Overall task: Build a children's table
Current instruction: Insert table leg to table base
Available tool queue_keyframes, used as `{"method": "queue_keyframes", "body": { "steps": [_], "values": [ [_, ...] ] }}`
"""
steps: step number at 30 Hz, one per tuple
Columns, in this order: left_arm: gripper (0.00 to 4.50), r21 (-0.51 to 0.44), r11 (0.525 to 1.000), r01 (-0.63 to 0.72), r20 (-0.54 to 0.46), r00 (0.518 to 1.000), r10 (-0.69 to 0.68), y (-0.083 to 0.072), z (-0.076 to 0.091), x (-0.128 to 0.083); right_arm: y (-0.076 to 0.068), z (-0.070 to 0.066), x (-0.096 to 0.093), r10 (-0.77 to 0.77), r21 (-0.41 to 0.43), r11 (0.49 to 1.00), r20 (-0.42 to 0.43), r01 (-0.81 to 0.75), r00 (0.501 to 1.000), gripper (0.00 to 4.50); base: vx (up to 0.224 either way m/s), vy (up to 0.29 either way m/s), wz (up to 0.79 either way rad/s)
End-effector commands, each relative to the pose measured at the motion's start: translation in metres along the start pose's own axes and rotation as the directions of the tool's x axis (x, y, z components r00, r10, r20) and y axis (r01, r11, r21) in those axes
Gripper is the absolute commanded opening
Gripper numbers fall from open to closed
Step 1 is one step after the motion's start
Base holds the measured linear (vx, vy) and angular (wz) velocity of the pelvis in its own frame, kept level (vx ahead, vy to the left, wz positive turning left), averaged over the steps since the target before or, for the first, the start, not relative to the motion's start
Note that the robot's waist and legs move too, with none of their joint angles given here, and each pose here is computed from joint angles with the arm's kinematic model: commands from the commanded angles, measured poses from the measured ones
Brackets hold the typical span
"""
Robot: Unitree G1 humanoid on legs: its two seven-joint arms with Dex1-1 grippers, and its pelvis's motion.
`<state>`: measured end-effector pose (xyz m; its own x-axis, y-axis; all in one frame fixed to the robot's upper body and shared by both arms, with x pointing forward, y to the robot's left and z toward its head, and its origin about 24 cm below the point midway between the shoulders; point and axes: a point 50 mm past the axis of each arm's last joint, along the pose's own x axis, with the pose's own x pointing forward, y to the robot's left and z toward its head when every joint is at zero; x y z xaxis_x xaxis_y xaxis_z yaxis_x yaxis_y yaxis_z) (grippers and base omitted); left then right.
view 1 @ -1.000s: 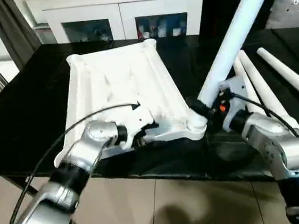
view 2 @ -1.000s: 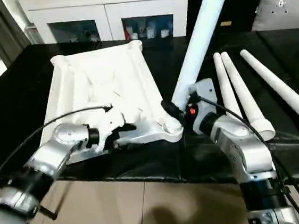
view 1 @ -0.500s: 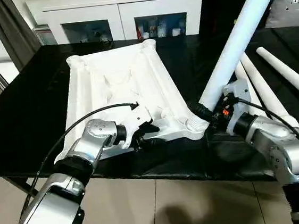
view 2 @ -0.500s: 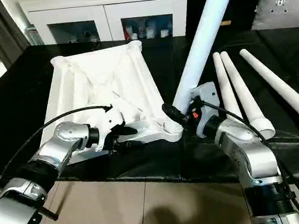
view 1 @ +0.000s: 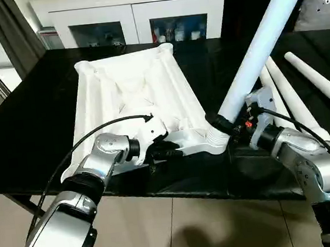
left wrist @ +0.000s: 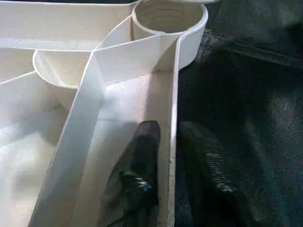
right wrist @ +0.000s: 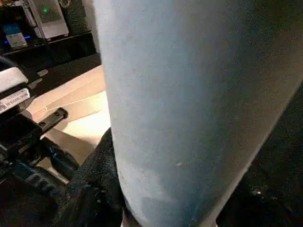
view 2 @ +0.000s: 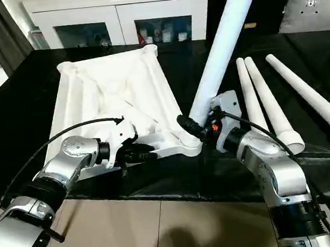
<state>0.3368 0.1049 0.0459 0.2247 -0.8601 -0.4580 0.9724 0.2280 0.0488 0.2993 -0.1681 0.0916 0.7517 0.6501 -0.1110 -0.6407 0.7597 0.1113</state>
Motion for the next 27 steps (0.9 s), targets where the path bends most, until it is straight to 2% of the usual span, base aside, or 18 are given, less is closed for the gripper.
{"method": "queue_keyframes", "body": {
  "steps": [1,2,6,11,18,23,27],
  "values": [
    [0.53,-0.001,1.000,0.008,-0.025,1.000,-0.008,0.000,-0.003,0.000,0.002,0.006,0.005,0.024,-0.009,1.000,0.008,-0.024,1.000,1.90,0.000,0.000,0.00],
    [0.24,0.000,1.000,0.009,-0.026,1.000,-0.009,0.000,-0.003,0.001,0.002,0.006,0.005,0.025,-0.010,1.000,0.007,-0.025,1.000,1.90,0.000,0.000,0.00],
    [0.07,0.041,0.999,0.017,-0.071,0.997,-0.014,0.000,-0.006,0.001,0.003,0.005,0.006,0.047,-0.018,0.999,-0.010,-0.047,0.999,1.90,0.000,0.000,0.00],
    [0.07,0.061,0.998,0.025,-0.096,0.995,-0.019,0.000,-0.006,0.000,0.004,0.005,0.008,0.082,-0.032,0.996,-0.039,-0.083,0.996,1.90,0.000,0.000,0.00],
    [0.00,0.108,0.989,0.100,-0.200,0.977,-0.077,-0.003,-0.014,-0.004,0.002,0.003,0.015,0.120,-0.066,0.990,-0.119,-0.128,0.986,1.90,0.000,0.000,0.00],
    [0.00,0.075,0.989,0.130,-0.152,0.981,-0.118,-0.004,-0.006,-0.010,0.000,0.002,0.015,0.148,-0.071,0.984,-0.168,-0.162,0.975,1.90,0.000,0.000,0.00],
    [0.00,0.087,0.989,0.123,-0.136,0.985,-0.110,-0.003,-0.003,-0.015,-0.002,-0.001,0.014,0.155,-0.075,0.982,-0.190,-0.172,0.970,1.90,0.000,0.000,0.00]
  ]
}}
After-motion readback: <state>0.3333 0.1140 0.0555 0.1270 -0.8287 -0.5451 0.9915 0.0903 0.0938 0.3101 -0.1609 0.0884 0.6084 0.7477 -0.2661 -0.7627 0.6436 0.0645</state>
